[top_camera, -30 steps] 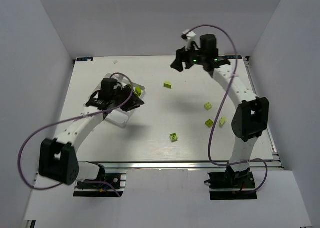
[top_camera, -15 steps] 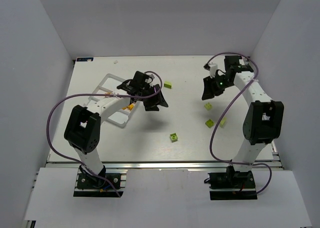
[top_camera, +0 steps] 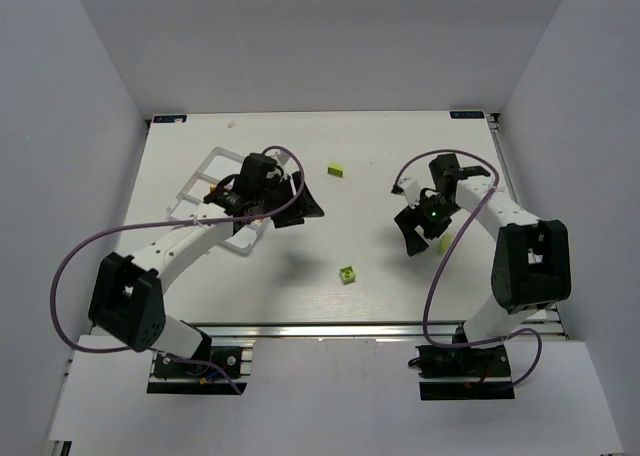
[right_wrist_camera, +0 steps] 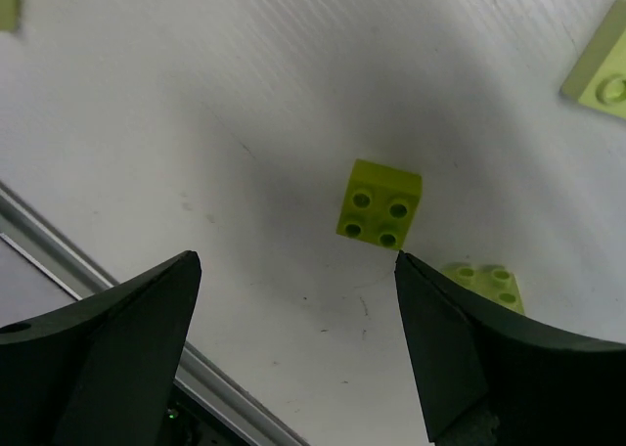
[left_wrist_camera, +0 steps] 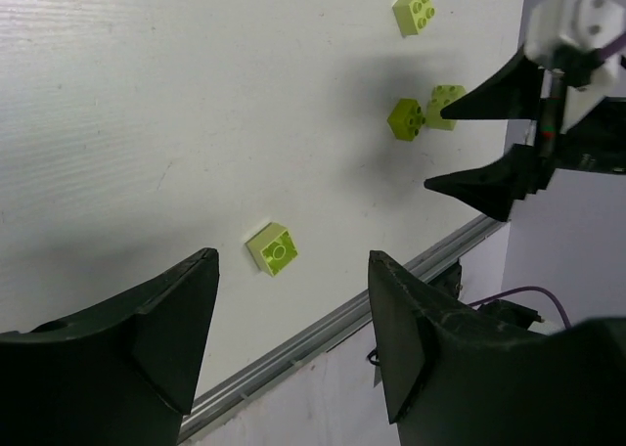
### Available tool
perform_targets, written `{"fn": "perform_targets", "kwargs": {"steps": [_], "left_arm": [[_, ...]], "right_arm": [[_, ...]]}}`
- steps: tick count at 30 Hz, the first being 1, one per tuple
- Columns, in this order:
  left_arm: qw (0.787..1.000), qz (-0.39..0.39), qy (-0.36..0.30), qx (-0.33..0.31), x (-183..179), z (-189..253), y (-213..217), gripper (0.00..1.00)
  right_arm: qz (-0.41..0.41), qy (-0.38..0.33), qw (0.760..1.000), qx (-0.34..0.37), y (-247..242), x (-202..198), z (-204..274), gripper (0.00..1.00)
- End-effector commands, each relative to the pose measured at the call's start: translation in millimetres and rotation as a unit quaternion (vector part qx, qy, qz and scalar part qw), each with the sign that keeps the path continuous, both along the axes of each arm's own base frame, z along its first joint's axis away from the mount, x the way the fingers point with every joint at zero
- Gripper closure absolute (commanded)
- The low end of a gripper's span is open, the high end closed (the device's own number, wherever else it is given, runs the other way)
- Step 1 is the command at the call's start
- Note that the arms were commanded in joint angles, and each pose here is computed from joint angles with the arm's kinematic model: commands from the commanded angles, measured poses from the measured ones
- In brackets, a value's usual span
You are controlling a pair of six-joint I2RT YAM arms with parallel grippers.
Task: Sort the legos into containers by color
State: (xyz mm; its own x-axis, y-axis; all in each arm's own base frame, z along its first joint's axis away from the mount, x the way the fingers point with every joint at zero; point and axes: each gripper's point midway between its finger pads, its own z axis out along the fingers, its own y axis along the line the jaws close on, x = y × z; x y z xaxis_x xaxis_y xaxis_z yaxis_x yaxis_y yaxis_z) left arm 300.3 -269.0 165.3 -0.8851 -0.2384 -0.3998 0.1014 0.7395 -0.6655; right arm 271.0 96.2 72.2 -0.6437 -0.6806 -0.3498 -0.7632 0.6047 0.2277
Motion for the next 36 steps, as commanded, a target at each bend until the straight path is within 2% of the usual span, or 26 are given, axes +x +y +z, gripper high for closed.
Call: {"fn": "perform_targets", "kwargs": {"steps": [1,8,14,16,17,19,20,22,23,24,25,27,29,31,32,33,35,36], "left_arm": [[0.999,0.022,-0.039,-0.015,-2.6,21.7,8.7,0.28],[0.999,0.037,-0.037,-0.013,-18.0,17.6,21.6,0.27],[0.998,0.05,-0.045,-0.013,-24.2,19.9,29.7,0.28],[0.997,0.054,-0.048,-0.012,-26.8,21.2,32.9,0.27],[0.997,0.059,-0.051,-0.011,-26.7,22.3,34.8,0.27],[0.996,0.064,-0.054,-0.01,-29.4,23.5,38.4,0.28],[0.996,0.067,-0.059,-0.01,-29.1,25.6,40.0,0.28],[0.995,0.075,-0.061,-0.01,-29.1,27.2,44.8,0.28],[0.995,0.078,-0.067,-0.012,-30.3,31.3,46.6,0.27],[0.994,0.08,-0.072,-0.013,-31.0,34.2,48.2,0.27],[0.993,0.083,-0.077,-0.014,-31.4,37.7,49.6,0.28],[0.99,0.096,-0.101,-0.019,-33.0,51.7,56.5,0.28],[0.987,0.109,-0.119,-0.021,-34.5,61.2,63.6,0.28],[0.979,0.135,-0.147,-0.025,-37.1,75.6,76.2,0.28],[0.977,0.144,-0.153,-0.025,-38.7,78.6,80.7,0.28],[0.971,0.166,-0.168,-0.025,-39.9,86.1,90.6,0.28],[0.968,0.179,-0.175,-0.031,-43.8,92.2,96.5,0.28],[0.967,0.184,-0.173,-0.028,-46.6,92.4,100.2,0.28]], "right_arm": [[-0.015,-0.041,0.997,-0.056,-15.0,13.8,-9.7,0.15],[-0.012,-0.049,0.995,-0.083,-14.7,20.0,-33.7,0.18],[-0.005,-0.049,0.994,-0.093,-11.9,19.4,-48.1,0.29],[0.001,-0.046,0.994,-0.097,-12.7,16.4,-51.6,0.39],[0.001,-0.048,0.994,-0.099,-13.8,17.1,-51.7,0.5],[0.007,-0.05,0.993,-0.106,-15.8,16.1,-52.0,0.59],[0.009,-0.053,0.993,-0.106,-16.0,17.1,-50.8,0.71],[0.015,-0.062,0.993,-0.102,-13.9,20.8,-43.8,0.81],[0.024,-0.069,0.993,-0.095,-10.5,24.1,-37.5,0.94],[0.034,-0.073,0.994,-0.071,-0.2,26.3,-29.9,0.99],[0.043,-0.093,0.993,-0.052,11.3,39.4,-12.7,1.0],[0.073,-0.091,0.993,0.005,39.6,44.3,5.3,1.0],[0.096,-0.131,0.986,0.046,75.6,71.4,40.4,1.0],[0.118,-0.117,0.982,0.092,118.5,79.0,48.6,1.0],[0.119,-0.148,0.975,0.116,139.0,100.2,74.6,1.0],[0.128,-0.12,0.974,0.144,169.6,98.6,66.5,1.0],[0.13,-0.145,0.963,0.187,206.3,121.1,92.7,1.0],[0.13,-0.133,0.962,0.2,234.4,124.5,80.9,1.0]]}}
